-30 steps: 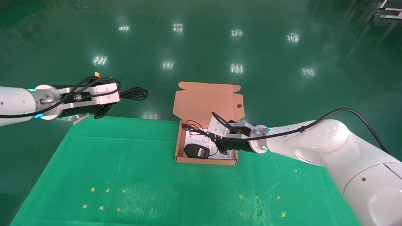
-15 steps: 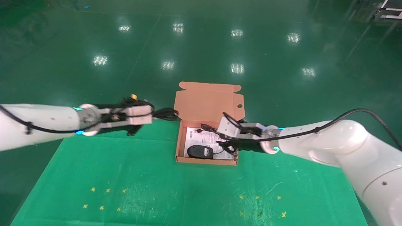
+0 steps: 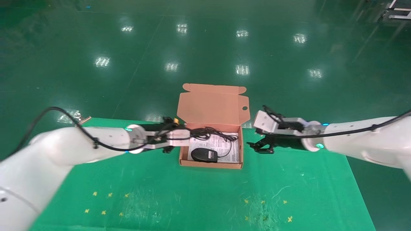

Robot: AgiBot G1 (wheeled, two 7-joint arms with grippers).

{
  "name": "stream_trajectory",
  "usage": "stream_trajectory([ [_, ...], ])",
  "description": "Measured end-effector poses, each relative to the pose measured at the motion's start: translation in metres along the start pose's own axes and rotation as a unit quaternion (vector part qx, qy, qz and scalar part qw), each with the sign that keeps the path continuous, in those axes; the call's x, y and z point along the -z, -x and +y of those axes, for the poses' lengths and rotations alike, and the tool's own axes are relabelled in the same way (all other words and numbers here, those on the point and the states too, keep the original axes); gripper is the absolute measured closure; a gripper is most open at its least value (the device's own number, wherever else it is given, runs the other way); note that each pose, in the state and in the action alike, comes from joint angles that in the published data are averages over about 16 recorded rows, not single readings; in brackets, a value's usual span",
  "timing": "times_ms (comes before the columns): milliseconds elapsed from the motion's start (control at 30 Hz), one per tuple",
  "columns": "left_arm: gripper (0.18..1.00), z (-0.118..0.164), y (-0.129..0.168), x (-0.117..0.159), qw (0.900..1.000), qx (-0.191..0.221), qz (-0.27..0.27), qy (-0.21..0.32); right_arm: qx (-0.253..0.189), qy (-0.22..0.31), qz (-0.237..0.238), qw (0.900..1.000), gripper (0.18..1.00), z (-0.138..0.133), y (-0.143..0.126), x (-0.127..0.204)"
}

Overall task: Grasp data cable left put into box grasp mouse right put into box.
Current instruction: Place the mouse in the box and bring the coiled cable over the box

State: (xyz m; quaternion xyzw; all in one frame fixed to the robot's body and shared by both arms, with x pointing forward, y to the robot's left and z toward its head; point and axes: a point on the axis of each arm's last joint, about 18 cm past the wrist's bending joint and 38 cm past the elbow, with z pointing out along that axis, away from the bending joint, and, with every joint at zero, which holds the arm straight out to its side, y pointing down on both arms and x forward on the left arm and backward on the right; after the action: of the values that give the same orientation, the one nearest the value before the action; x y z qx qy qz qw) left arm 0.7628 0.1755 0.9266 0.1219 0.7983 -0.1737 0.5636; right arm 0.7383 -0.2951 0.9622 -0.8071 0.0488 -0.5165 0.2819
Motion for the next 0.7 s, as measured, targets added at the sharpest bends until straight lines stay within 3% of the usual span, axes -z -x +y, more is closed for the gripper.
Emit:
stream_trajectory([
  [400, 0.929, -0.023, -0.023, -0.021, 0.9991, -0.023, 0.008, -0.036, 0.004, 0.019, 0.020, 1.000, 0.257, 0.022, -0.015, 0.057],
  [700, 0.929, -0.038, -0.024, -0.025, 0.9982, -0.029, -0.002, -0.053, 0.017, 0.030, 0.034, 0.999, 0.196, 0.024, -0.016, 0.097],
])
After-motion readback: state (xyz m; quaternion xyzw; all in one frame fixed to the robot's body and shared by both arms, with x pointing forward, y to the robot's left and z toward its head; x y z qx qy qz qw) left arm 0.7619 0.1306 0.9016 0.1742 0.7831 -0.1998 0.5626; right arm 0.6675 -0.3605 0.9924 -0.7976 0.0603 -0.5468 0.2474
